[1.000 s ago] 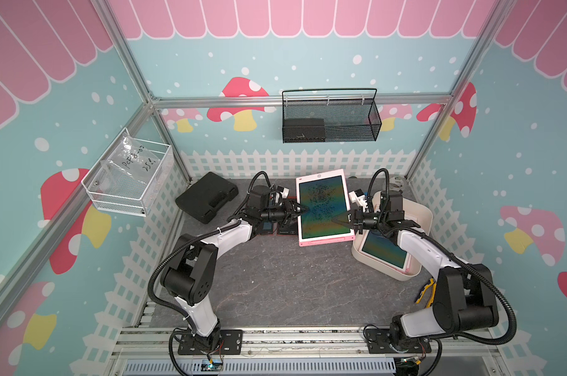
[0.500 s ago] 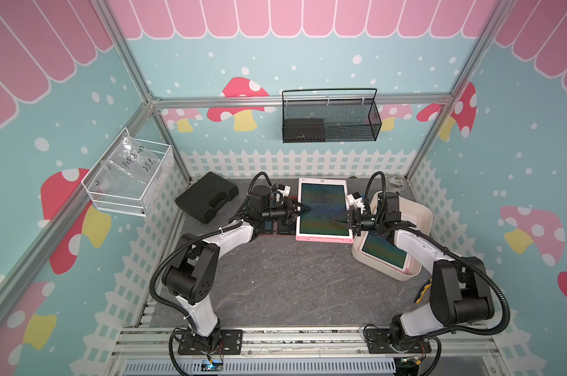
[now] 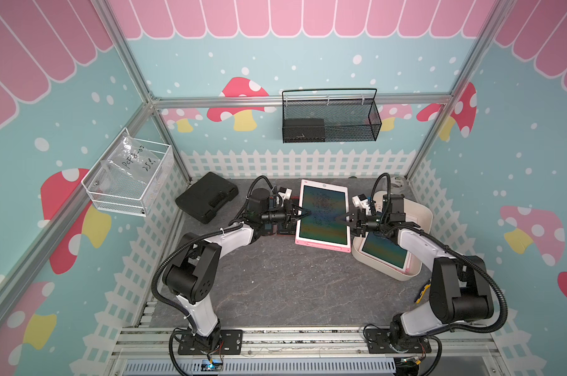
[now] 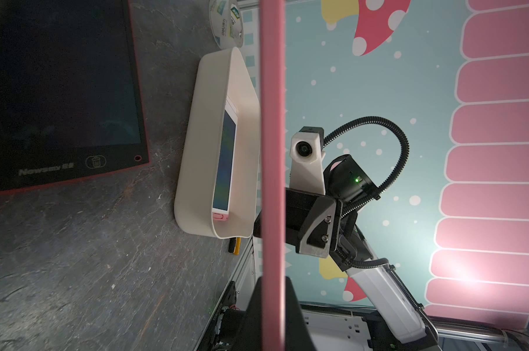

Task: Take out the writing tablet from the storage box
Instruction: Place the writing tablet at the center of the board.

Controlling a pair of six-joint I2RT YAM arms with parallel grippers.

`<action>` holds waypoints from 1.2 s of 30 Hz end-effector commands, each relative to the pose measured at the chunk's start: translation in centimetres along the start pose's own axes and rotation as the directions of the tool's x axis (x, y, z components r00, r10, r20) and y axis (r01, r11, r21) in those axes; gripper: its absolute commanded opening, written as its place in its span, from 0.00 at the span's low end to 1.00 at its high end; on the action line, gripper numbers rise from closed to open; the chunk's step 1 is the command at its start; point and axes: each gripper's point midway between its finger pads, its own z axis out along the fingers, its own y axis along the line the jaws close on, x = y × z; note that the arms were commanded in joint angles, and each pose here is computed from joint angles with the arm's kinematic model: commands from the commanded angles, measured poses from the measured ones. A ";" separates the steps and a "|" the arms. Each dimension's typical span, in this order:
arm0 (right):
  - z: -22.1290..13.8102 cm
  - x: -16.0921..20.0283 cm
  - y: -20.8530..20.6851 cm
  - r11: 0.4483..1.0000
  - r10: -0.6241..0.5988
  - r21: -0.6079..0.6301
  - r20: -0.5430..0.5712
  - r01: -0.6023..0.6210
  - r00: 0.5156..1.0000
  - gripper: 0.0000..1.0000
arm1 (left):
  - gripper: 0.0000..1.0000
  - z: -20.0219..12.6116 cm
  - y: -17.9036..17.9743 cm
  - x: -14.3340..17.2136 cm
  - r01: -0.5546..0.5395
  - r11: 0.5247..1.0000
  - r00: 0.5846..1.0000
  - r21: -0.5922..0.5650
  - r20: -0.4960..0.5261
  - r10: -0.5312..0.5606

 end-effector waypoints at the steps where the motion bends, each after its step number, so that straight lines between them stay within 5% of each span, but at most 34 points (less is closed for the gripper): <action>1: -0.9 -0.3 -1.0 0.999 -0.028 0.044 0.011 0.028 1.000 0.49 | 0.00 -1.5 0.5 0.7 0.010 1.000 1.000 -0.028 -0.018 -0.011; 16: -2.8 -2.4 -5.4 0.956 -0.031 0.293 0.039 0.018 0.999 0.51 | 0.00 -5.3 5.8 6.5 0.109 0.961 0.994 -0.254 0.007 -0.111; 36: -1.8 -2.4 -6.0 0.934 -0.066 0.351 -0.034 0.074 0.997 0.50 | 0.00 -0.4 8.0 12.2 0.176 0.966 0.983 -0.191 0.077 -0.164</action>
